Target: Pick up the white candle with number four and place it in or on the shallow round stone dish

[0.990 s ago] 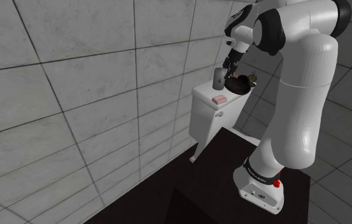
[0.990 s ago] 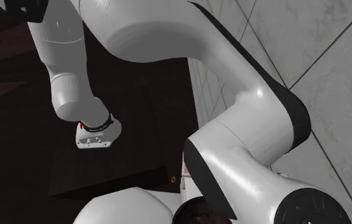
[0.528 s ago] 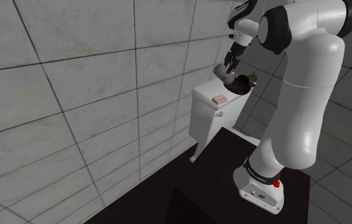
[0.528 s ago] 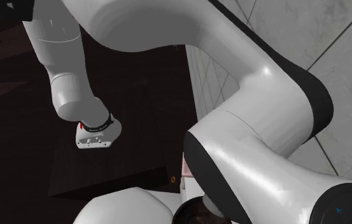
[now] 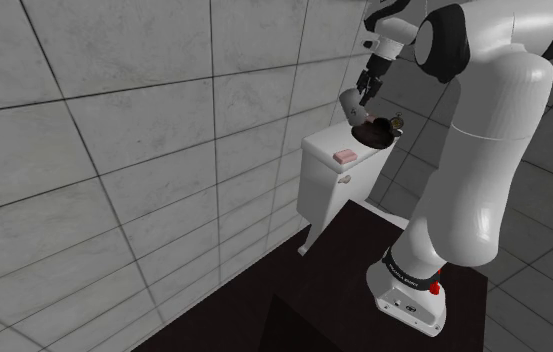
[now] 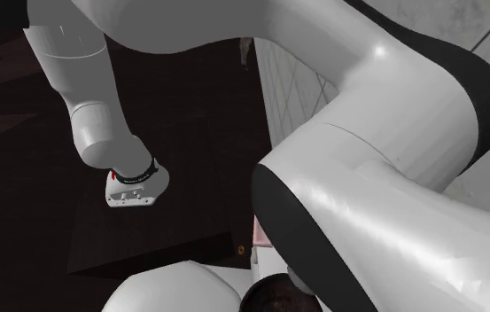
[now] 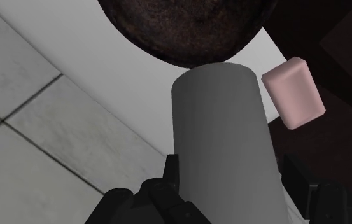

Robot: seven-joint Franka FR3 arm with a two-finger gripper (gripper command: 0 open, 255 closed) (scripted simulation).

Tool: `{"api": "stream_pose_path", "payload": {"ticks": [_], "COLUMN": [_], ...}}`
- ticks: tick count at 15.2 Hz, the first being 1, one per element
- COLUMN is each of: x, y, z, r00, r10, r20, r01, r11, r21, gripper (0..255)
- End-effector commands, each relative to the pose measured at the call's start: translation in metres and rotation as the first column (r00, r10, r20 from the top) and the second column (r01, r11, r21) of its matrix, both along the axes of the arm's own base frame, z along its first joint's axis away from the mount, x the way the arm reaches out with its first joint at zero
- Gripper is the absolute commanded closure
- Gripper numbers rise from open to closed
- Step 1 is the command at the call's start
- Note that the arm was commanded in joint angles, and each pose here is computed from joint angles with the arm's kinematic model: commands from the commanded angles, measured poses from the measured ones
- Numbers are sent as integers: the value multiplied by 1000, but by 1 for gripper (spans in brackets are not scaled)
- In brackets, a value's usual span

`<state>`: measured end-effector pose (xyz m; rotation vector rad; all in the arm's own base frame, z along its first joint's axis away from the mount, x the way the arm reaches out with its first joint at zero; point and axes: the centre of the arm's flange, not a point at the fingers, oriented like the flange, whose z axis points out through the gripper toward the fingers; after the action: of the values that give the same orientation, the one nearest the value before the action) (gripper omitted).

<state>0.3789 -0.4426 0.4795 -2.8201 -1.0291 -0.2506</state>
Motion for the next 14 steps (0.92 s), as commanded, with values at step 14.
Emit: {"api": "stream_pose_path", "payload": {"ticks": [14], "x": [-17], "y": [-18], "z": [69], "r00": [1000], "r10": [0], "r20": [0], "r01": [0], "r11": [1000], "r21": [0], "gripper": [255]}}
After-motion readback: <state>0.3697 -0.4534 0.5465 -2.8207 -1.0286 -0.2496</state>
